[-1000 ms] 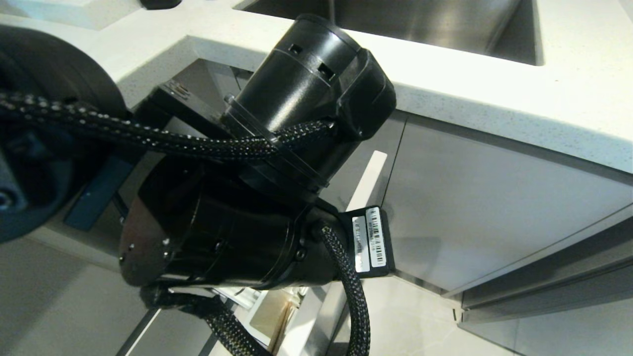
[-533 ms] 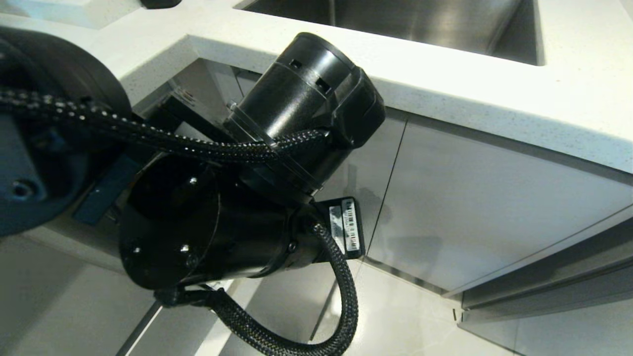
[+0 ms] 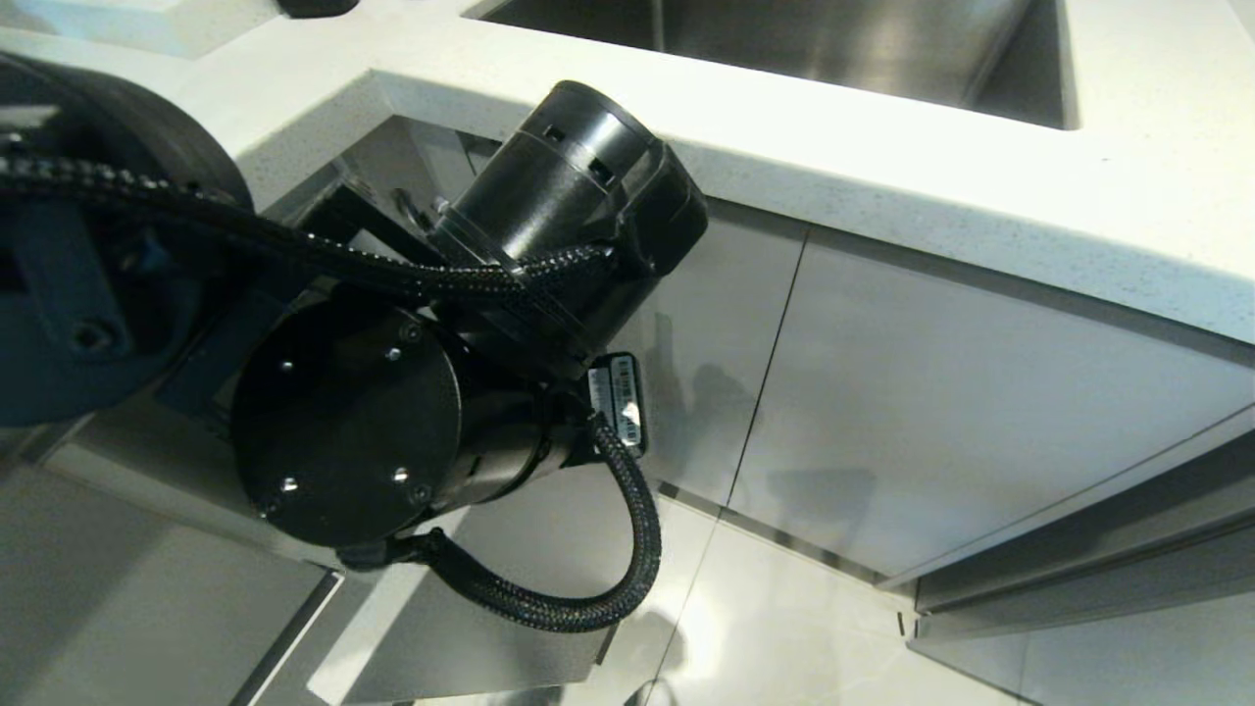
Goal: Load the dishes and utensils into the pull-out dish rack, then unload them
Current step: Close the cupboard
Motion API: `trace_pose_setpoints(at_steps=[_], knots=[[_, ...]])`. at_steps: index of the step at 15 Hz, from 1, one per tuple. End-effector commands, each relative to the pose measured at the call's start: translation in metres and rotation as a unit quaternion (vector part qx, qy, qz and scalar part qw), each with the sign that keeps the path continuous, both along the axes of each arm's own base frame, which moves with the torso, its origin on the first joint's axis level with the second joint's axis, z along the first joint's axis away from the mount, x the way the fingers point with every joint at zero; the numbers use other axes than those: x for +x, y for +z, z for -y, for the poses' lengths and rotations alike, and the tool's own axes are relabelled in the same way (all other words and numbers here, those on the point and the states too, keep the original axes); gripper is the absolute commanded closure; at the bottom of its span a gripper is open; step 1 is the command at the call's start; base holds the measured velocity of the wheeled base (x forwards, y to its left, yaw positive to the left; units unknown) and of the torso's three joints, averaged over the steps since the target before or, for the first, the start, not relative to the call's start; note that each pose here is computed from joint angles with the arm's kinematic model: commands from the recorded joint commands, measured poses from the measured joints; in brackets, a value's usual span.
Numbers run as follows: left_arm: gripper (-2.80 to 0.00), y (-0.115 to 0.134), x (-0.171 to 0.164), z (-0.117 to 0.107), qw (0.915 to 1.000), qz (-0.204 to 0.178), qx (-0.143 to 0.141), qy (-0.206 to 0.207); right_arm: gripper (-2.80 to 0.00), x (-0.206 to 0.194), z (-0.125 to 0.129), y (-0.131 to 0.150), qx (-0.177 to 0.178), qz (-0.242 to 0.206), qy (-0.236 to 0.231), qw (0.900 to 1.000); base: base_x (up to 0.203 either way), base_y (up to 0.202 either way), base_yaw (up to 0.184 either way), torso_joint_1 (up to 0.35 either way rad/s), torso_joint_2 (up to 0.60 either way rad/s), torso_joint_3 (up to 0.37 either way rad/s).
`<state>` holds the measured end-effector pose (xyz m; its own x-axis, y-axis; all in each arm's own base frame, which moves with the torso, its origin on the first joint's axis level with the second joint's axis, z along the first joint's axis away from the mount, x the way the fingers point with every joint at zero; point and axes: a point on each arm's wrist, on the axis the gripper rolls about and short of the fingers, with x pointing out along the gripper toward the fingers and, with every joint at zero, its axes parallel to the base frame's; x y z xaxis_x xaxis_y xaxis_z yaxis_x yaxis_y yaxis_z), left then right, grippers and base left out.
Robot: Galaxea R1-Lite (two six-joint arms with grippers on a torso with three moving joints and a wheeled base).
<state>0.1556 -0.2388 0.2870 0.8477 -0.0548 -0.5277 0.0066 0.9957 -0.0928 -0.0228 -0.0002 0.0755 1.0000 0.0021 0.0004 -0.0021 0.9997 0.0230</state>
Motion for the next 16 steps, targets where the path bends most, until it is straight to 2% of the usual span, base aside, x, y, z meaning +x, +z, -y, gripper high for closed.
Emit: trace_pose_setpoints(at_steps=[1,6,13,16], knots=[[0.00,0.002,0.005,-0.007,0.9996,0.010,0.003,0.024,0.00,0.000,0.000,0.000,0.000,-0.001,0.000,1.000,0.000,0.000,0.000,0.000,0.00,0.000],[0.00,0.006,0.019,-0.024,0.9973,0.027,0.027,0.063,0.00,0.000,0.000,0.000,0.000,0.000,0.000,1.000,0.000,0.000,0.000,0.000,0.00,0.000],[0.00,0.018,0.045,-0.068,0.9893,0.036,0.057,0.130,0.00,0.000,0.000,0.000,0.000,-0.001,0.000,1.000,0.000,0.000,0.000,0.000,0.00,0.000],[0.00,0.023,0.057,-0.092,0.9827,0.036,0.072,0.166,0.00,0.000,0.000,0.000,0.000,-0.001,0.000,1.000,0.000,0.000,0.000,0.000,0.00,0.000]])
